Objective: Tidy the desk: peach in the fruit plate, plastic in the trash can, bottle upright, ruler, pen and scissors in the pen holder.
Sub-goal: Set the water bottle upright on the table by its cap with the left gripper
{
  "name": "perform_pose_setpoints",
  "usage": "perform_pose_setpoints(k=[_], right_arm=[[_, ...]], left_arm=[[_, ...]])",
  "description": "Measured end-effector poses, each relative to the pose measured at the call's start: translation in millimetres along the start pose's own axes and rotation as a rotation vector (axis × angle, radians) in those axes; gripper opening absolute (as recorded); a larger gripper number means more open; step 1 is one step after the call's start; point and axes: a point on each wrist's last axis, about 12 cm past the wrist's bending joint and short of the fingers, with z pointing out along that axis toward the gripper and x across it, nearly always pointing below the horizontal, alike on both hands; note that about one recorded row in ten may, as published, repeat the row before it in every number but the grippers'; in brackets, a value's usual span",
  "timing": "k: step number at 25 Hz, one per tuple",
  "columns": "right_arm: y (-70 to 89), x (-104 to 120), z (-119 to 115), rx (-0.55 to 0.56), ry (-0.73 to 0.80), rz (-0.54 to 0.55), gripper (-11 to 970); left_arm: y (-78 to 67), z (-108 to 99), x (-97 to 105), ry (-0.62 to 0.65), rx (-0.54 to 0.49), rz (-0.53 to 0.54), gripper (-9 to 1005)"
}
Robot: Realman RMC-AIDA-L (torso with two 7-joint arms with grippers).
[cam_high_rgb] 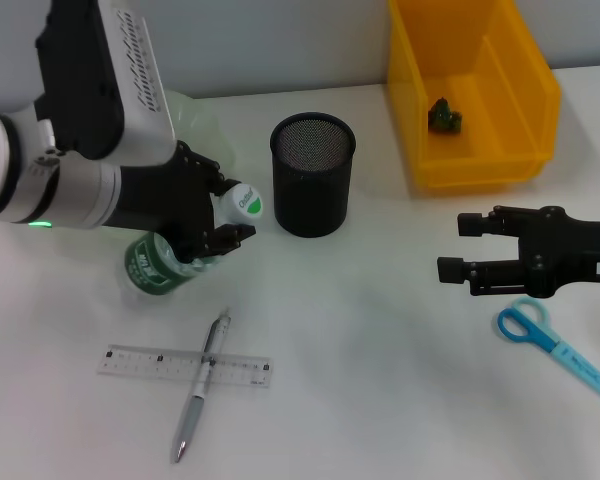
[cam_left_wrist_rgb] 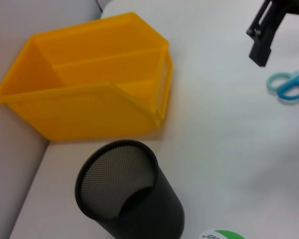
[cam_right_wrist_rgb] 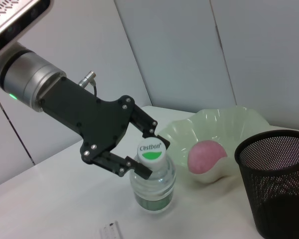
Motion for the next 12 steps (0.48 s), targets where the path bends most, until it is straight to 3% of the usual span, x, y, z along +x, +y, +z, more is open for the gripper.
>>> perform_pose_setpoints(k=[12], right_arm=[[0.3, 0.0, 0.3, -0.003, 0.000, 0.001, 849]], left_arm=[[-2.3, -8.7, 5.9, -0.090, -0.002, -0.081, 474]])
